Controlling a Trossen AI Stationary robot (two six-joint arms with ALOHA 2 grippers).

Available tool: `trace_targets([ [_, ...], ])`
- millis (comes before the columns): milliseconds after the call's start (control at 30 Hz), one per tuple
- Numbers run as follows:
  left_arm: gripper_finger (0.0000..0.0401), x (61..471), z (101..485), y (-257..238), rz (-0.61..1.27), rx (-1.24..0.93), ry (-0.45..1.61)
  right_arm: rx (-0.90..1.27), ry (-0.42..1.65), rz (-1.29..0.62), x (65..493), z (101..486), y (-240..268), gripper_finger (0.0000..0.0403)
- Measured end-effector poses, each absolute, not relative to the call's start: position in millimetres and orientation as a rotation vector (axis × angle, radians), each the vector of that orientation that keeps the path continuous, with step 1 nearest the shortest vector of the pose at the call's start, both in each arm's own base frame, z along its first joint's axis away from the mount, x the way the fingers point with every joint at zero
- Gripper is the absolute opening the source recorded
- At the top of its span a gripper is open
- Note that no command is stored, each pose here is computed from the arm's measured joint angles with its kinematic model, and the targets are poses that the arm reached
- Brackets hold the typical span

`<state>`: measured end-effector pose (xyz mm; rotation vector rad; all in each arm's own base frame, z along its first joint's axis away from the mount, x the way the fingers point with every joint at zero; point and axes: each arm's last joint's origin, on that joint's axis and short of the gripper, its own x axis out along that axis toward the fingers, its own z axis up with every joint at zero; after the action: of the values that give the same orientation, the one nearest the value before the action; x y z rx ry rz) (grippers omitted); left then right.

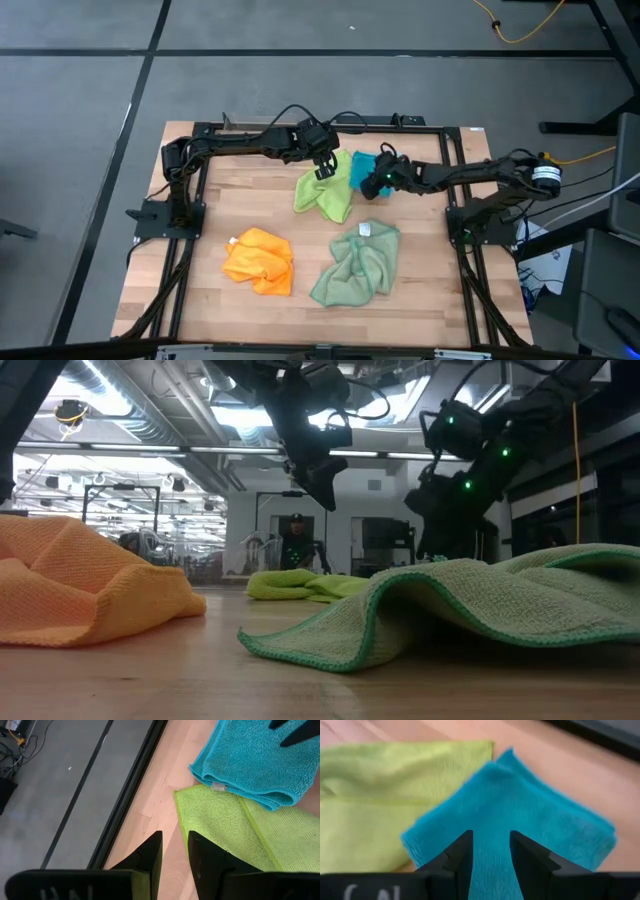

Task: Fold microfiber towels
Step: Fold the blue towel, then fold the light green towel

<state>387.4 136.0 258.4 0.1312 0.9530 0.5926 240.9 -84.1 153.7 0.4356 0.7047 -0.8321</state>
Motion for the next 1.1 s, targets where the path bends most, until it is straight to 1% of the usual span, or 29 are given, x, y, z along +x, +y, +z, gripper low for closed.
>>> trace_targets([
  [167, 0.0085, 387.4, 258.4, 136.2, 0.595, 0.128, 0.951, 0.451, 0.788, -0.861, 242.7, 129.3, -85.4, 0.0131],
  [333, 0.0085, 387.4, 258.4, 136.2, 0.595, 0.127, 0.951, 0.445, 0.881, -0.899, 239.1, 113.1, -91.2, 0.0131],
  [467, 0.0085, 387.4, 258.4, 136.0, 0.595, 0.127, 0.951, 0.406, 0.966, -0.959, 229.5, 109.9, -100.0, 0.0131],
  [533, 0.0085, 387.4, 258.5, 136.2, 0.595, 0.127, 0.951, 0.338, 1.015, -0.983, 224.1, 109.6, -103.9, 0.0131],
  [667, 0.0085, 387.4, 258.5, 136.1, 0.595, 0.127, 0.951, 0.232, 1.080, -0.984, 217.5, 110.2, -112.2, 0.0131],
  [767, 0.0085, 387.4, 258.4, 136.0, 0.595, 0.127, 0.951, 0.202, 1.105, -0.977, 214.3, 111.9, -115.3, 0.0131],
  [867, 0.0085, 387.5, 258.5, 136.1, 0.596, 0.127, 0.949, 0.252, 1.070, -1.015, 211.4, 123.2, -115.3, 0.0131],
  [1000, 0.0085, 388.0, 259.0, 136.4, 0.606, 0.110, 0.936, 0.276, 0.931, -1.037, 213.3, 168.1, -114.3, 0.0131],
  [1100, 0.0085, 387.3, 258.9, 138.3, 0.611, 0.107, 0.937, 0.300, 0.901, -0.998, 205.8, 187.0, -105.7, 0.0131],
])
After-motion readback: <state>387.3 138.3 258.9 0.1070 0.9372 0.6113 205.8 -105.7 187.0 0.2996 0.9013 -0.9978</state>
